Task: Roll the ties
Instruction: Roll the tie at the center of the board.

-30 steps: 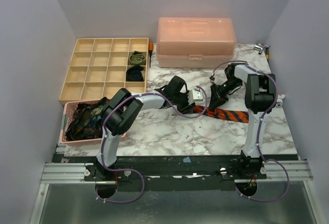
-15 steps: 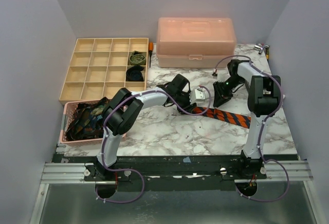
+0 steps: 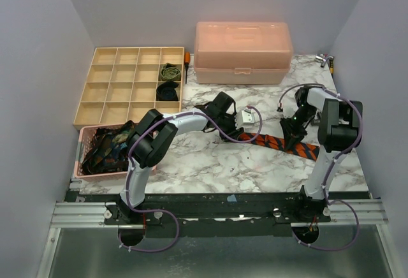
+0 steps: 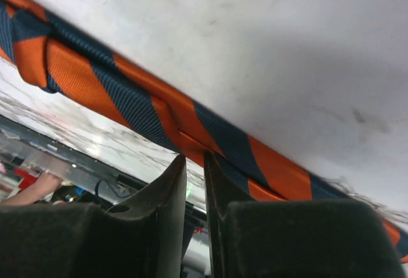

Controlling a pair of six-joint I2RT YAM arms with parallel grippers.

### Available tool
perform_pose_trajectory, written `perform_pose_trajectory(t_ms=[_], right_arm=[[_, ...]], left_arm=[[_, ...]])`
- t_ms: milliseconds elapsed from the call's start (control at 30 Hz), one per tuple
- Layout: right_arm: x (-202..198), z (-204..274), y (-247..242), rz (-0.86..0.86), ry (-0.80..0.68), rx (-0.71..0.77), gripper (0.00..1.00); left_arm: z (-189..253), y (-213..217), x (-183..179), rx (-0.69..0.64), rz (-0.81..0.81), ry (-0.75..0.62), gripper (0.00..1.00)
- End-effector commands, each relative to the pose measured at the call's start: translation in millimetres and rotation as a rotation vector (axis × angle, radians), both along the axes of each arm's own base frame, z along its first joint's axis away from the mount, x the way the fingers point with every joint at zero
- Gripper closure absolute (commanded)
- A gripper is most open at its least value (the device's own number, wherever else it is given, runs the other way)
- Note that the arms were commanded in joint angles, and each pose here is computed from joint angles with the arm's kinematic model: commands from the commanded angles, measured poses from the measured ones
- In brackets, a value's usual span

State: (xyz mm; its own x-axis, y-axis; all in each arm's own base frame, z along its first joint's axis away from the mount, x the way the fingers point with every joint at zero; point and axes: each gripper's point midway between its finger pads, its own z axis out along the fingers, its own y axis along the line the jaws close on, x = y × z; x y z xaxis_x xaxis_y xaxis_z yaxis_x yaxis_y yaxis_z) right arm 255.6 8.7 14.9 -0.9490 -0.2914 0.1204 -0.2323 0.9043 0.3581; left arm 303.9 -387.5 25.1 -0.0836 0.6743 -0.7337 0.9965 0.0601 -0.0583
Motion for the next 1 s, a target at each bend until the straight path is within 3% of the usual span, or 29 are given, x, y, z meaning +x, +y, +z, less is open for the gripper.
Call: perform_pose_trajectory(t_ms=[0, 133, 300, 400, 500, 633, 767, 967], right_arm=[[55.2, -29.3, -40.4, 0.021, -0.095, -0.143, 0.78], [75.0, -27.3, -44.7, 0.047, -0.113, -0.141, 0.77], [67.3, -17.5, -45.9, 0.073, -0.118, -0.143, 0.75], [72.2, 13.2, -17.1, 0.038, -0.169, 0.011, 0.67], [79.2, 55.4, 31.9, -0.045, -0.191, 0.277, 0.55], [85.6, 81.4, 98.8, -0.156, -0.146, 0.597, 0.51], [87.8, 76.6, 142.6, -0.222, -0.055, 0.736, 0.55], [72.7, 69.7, 195.4, -0.143, -0.012, 0.781, 0.55]], left_arm=[[-77.9, 74.9, -49.9, 0.347, 0.068, 0.228, 1.0], [-78.7, 74.5, -51.1, 0.353, 0.067, 0.23, 1.0], [-80.4, 74.1, -51.3, 0.358, 0.064, 0.235, 1.0], [-79.9, 73.2, -51.8, 0.355, 0.06, 0.236, 1.0], [-80.5, 73.8, -52.0, 0.355, 0.058, 0.236, 1.0], [-80.5, 74.2, -53.8, 0.356, 0.05, 0.239, 1.0], [-81.1, 74.4, -54.5, 0.357, 0.048, 0.242, 1.0], [-81.7, 75.1, -54.9, 0.362, 0.05, 0.245, 1.0]])
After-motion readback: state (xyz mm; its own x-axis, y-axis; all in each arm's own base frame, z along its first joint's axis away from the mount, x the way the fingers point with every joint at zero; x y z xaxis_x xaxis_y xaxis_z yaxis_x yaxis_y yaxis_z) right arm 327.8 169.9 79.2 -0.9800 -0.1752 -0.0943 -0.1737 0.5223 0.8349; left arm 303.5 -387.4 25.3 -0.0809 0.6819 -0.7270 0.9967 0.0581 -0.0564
